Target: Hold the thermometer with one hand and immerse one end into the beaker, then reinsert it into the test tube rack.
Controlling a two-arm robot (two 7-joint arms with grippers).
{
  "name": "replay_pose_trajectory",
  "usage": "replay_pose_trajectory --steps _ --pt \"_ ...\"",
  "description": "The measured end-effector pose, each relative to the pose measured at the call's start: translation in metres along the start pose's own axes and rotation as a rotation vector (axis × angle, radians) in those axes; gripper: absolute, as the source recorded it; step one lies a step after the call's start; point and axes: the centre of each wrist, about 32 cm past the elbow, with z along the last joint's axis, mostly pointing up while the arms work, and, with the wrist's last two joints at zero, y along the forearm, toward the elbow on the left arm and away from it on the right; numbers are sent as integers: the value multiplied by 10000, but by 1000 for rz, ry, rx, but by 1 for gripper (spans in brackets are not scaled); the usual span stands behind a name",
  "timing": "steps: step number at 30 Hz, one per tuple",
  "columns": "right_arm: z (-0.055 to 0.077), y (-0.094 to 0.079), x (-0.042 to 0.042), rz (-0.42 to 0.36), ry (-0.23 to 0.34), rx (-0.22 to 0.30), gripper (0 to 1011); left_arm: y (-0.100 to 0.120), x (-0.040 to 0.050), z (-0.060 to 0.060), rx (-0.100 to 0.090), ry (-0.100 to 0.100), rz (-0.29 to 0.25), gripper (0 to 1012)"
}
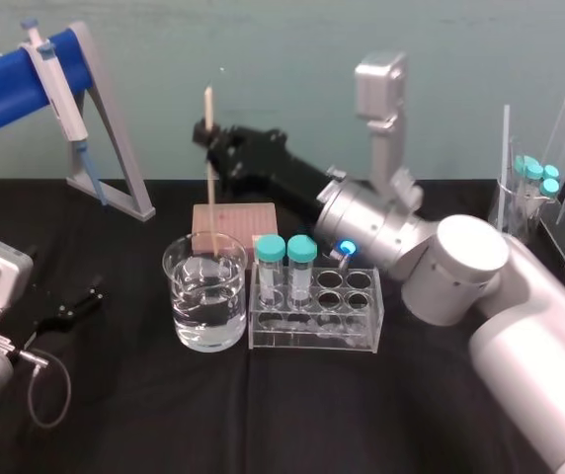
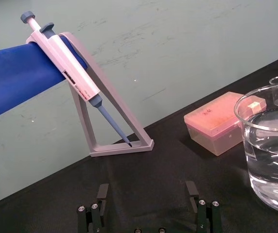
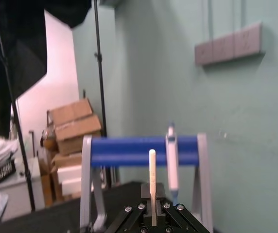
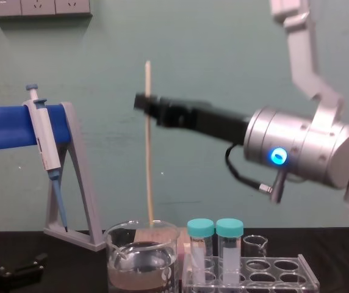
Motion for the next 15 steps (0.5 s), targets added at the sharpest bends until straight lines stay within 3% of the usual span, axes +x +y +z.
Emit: replay_pose_trajectory --steps 4,6,15 --pt "153 -57 26 -20 -4 42 47 0 0 0 0 0 0 1004" --pt "290 -142 71 -55 -12 76 47 0 0 0 0 0 0 1004" --pt "547 -476 230 -202 -68 114 48 0 0 0 0 0 0 1004"
